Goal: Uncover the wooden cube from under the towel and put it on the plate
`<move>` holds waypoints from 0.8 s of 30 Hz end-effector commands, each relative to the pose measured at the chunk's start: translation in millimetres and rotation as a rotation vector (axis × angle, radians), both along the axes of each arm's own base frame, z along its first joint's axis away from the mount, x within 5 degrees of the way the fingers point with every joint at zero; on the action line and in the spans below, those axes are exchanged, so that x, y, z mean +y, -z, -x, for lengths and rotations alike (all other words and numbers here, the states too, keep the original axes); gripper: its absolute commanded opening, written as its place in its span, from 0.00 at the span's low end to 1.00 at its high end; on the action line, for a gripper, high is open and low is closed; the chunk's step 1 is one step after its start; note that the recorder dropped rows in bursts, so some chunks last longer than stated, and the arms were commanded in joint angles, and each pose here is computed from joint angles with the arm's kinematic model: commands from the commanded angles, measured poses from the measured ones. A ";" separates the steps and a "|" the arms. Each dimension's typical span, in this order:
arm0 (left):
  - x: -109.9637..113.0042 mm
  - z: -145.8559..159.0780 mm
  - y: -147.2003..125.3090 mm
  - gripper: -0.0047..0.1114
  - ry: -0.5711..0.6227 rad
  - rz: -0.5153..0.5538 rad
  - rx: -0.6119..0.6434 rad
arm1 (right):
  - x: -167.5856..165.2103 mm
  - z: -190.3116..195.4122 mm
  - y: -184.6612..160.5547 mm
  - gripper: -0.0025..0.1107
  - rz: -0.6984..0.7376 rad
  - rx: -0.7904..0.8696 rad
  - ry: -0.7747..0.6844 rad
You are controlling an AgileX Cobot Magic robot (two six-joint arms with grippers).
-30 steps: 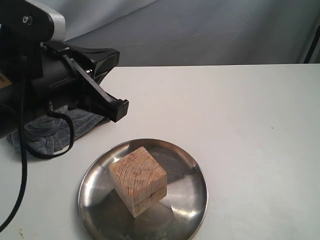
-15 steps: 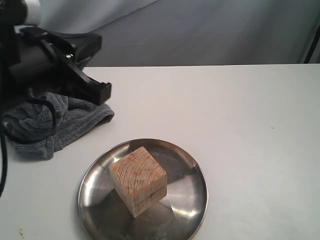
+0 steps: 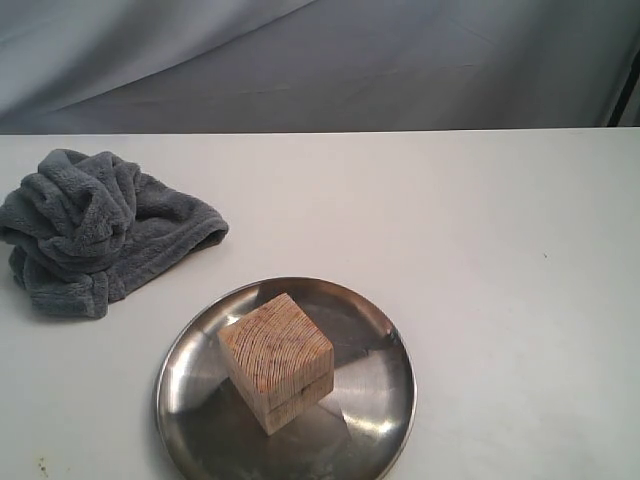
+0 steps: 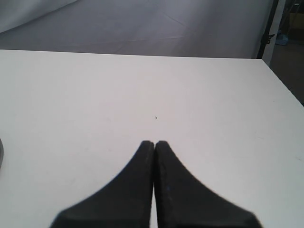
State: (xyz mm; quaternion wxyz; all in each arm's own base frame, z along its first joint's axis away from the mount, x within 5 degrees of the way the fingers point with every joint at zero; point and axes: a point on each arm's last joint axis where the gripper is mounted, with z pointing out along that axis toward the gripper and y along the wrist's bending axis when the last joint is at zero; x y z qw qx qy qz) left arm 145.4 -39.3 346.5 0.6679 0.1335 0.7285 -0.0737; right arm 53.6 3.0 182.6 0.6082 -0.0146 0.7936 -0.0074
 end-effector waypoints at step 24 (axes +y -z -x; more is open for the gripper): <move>33.1 99.7 90.2 0.04 -0.225 0.130 -0.225 | 0.1 0.0 0.2 0.02 -0.003 -0.009 0.000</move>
